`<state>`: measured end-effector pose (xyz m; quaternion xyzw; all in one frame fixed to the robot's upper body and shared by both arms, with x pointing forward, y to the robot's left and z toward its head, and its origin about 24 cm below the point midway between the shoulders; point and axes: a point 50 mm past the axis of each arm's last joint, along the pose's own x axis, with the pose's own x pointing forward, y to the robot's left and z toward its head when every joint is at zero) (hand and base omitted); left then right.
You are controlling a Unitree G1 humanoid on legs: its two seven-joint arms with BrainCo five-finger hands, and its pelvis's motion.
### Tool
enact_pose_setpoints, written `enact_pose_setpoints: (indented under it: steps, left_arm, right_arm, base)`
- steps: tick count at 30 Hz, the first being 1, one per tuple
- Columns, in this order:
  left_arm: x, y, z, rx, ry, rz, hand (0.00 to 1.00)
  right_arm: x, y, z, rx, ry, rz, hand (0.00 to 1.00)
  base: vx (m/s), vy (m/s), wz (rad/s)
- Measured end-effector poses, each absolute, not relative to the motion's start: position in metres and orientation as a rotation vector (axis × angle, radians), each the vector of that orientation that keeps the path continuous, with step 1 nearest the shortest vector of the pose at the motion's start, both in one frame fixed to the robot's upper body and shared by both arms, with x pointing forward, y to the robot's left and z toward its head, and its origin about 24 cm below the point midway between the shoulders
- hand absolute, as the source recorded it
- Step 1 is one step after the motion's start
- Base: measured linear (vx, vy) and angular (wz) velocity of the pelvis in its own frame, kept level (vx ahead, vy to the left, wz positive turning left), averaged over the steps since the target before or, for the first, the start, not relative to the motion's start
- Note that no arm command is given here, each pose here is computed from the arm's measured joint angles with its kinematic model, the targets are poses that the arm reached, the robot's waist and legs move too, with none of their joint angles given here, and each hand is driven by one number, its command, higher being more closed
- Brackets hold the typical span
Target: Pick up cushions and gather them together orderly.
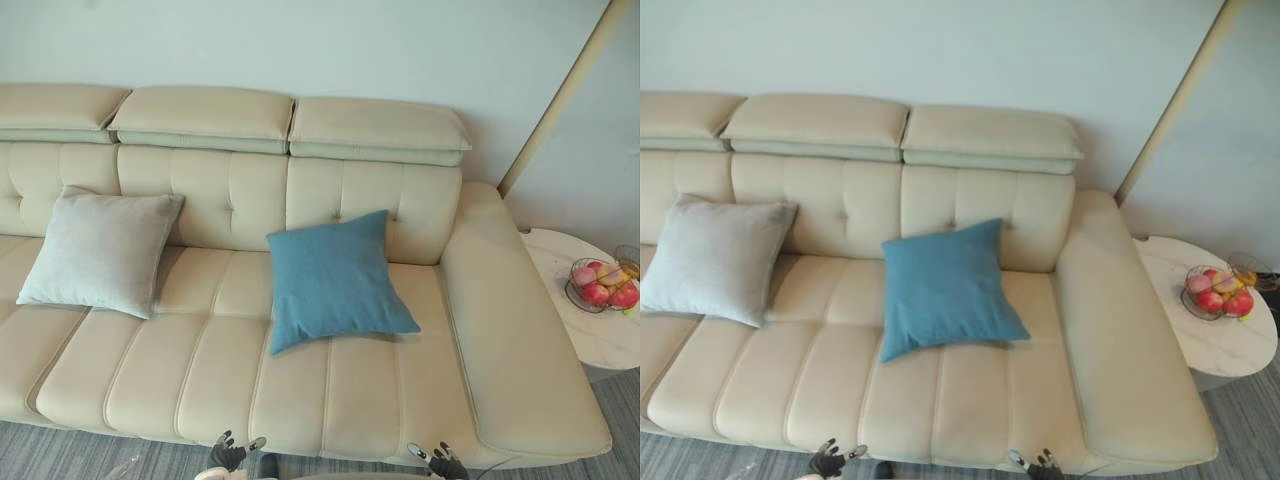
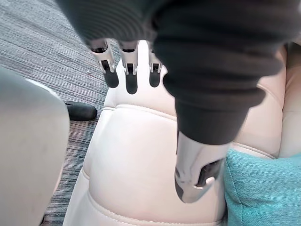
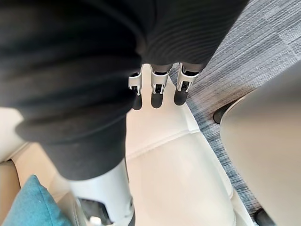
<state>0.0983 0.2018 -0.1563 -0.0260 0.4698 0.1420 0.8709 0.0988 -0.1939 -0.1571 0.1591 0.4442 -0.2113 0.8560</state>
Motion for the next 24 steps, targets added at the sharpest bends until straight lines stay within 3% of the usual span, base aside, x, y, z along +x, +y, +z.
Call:
enact_pose_setpoints:
  steps: [4,7,11,15,19,24]
  left_arm:
    - [0.131,0.198,-0.147,-0.041,0.897,0.265,0.0]
    - [0.143,0.19,-0.141,-0.046,0.844,0.242,0.0]
    - [0.15,0.197,-0.135,-0.037,0.807,0.253,0.0]
    - [0.146,0.176,-0.14,-0.093,0.836,0.235,0.0]
    - [0.162,0.16,-0.135,-0.084,0.8,0.189,0.0]
    - [0.152,0.143,-0.141,-0.105,0.841,0.143,0.0]
  right_arm:
    - [0.131,-0.176,-0.147,0.318,0.858,-0.35,0.0]
    - [0.135,-0.172,-0.145,0.327,0.835,-0.344,0.0]
    - [0.137,-0.172,-0.144,0.279,0.835,-0.307,0.0]
    - [0.149,-0.182,-0.138,0.242,0.802,-0.309,0.0]
    - [0.192,-0.173,-0.116,0.223,0.668,-0.252,0.0]
    - [0.169,-0.18,-0.126,0.206,0.723,-0.286,0.0]
  base:
    - [-0.14,0.028,-0.28]
    - [-0.09,-0.018,0.05]
    - [-0.06,-0.123,0.31]
    - [-0.05,-0.037,0.22]
    - [-0.28,-0.253,-0.47]
    - [-0.31,-0.179,0.28]
